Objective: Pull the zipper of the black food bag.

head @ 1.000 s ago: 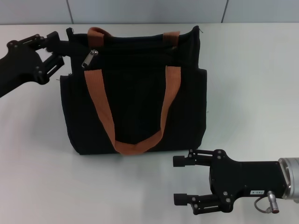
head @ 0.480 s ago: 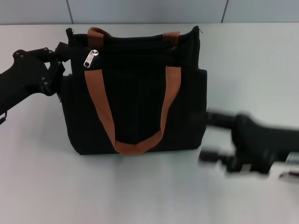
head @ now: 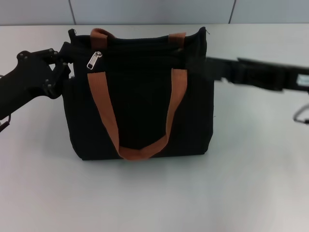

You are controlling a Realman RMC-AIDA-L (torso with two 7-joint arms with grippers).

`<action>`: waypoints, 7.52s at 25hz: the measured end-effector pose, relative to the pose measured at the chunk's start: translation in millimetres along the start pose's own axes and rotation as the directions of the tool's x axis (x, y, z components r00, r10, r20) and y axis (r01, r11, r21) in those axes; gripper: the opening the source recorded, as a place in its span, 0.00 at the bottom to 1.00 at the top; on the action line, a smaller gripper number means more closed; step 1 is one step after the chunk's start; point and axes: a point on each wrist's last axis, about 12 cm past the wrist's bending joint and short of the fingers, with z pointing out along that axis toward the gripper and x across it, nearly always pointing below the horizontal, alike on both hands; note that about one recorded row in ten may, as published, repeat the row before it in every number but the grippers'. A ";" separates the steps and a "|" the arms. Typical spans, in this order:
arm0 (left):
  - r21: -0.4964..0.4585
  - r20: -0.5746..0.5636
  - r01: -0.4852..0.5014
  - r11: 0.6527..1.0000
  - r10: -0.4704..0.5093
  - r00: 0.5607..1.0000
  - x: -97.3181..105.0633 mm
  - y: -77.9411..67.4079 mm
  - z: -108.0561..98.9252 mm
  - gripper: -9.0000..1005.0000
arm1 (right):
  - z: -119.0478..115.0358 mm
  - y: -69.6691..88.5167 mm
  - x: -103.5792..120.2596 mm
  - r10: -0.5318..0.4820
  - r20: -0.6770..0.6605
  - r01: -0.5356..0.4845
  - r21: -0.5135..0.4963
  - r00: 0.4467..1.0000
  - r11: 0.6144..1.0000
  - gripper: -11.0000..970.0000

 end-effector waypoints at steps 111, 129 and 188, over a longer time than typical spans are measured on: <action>0.018 0.063 0.076 0.997 -0.076 0.995 5.4 -11.8 3.5 0.04 | 129.6 -66.7 -40.8 0.343 -0.159 -0.246 0.437 0.926 0.865 0.13; 0.032 0.070 0.085 0.996 -0.088 0.994 5.7 -13.9 6.3 0.05 | 136.6 -71.1 -37.6 0.336 -0.170 -0.226 0.464 0.926 0.857 0.13; 0.035 0.080 0.094 0.995 -0.097 0.992 6.0 -15.3 6.1 0.06 | 130.7 -67.9 -36.2 0.235 -0.253 -0.092 0.471 0.938 0.877 0.29</action>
